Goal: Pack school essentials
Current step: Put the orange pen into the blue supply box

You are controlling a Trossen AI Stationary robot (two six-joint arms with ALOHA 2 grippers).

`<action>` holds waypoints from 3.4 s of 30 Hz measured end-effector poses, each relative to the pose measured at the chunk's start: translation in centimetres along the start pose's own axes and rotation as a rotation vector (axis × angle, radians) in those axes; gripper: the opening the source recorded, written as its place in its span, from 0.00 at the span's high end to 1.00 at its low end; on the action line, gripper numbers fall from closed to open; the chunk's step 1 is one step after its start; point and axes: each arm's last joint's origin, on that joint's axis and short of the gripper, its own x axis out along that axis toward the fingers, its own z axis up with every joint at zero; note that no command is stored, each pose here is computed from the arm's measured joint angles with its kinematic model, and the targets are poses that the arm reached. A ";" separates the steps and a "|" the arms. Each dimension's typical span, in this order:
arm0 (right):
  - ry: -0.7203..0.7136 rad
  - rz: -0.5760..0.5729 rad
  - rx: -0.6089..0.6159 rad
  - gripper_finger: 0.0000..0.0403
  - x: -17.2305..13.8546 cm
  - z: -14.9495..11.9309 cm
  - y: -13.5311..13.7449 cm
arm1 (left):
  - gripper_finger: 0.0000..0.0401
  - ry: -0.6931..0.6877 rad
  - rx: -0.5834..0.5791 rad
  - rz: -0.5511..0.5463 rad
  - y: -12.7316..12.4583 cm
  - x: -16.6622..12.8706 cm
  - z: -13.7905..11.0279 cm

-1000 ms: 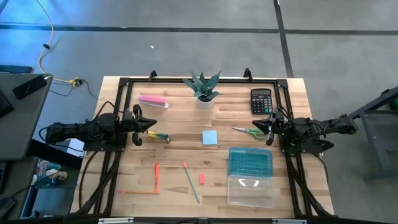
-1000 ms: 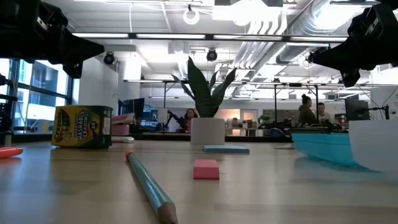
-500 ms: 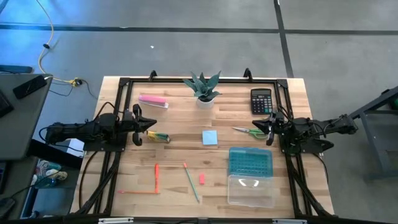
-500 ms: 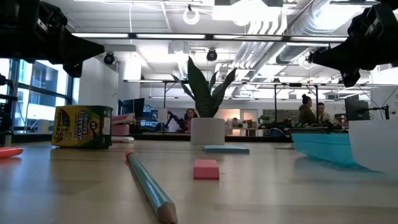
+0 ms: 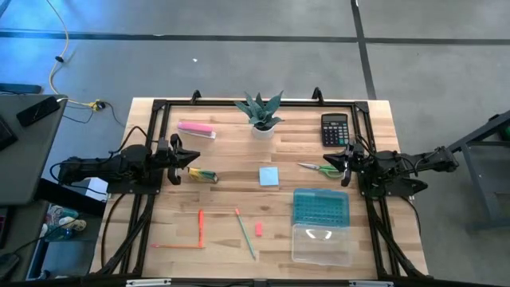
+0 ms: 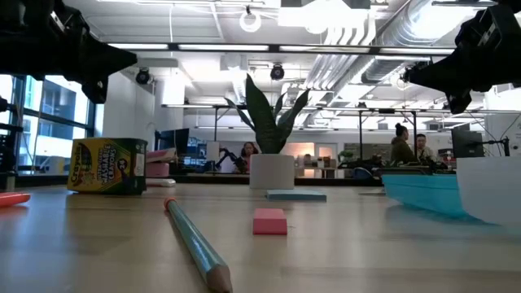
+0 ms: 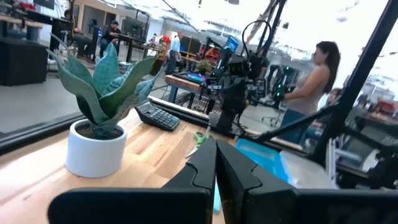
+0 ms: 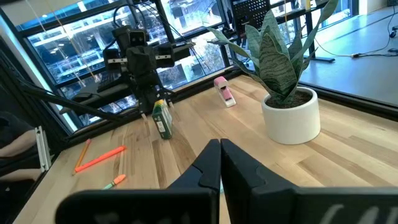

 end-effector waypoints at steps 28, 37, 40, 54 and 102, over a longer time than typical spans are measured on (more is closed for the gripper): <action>0.000 0.000 0.000 1.00 0.0 0.0 0.0 | 0.61 -0.056 -0.250 -0.043 -0.2 0.0 0.6; 0.000 0.000 0.000 1.00 0.0 0.0 0.0 | 0.61 -0.169 -0.373 -0.091 -0.9 -0.4 3.2; 0.000 0.000 0.000 1.00 0.0 0.0 0.0 | 0.61 -0.199 -0.377 -0.091 -1.3 -0.7 4.8; 0.000 0.000 0.000 1.00 0.0 0.0 0.0 | 0.61 0.087 -0.401 0.070 -3.2 0.3 11.1; 0.000 0.000 0.000 1.00 0.0 0.0 0.0 | 0.61 1.076 -0.860 0.760 -16.0 5.8 -2.3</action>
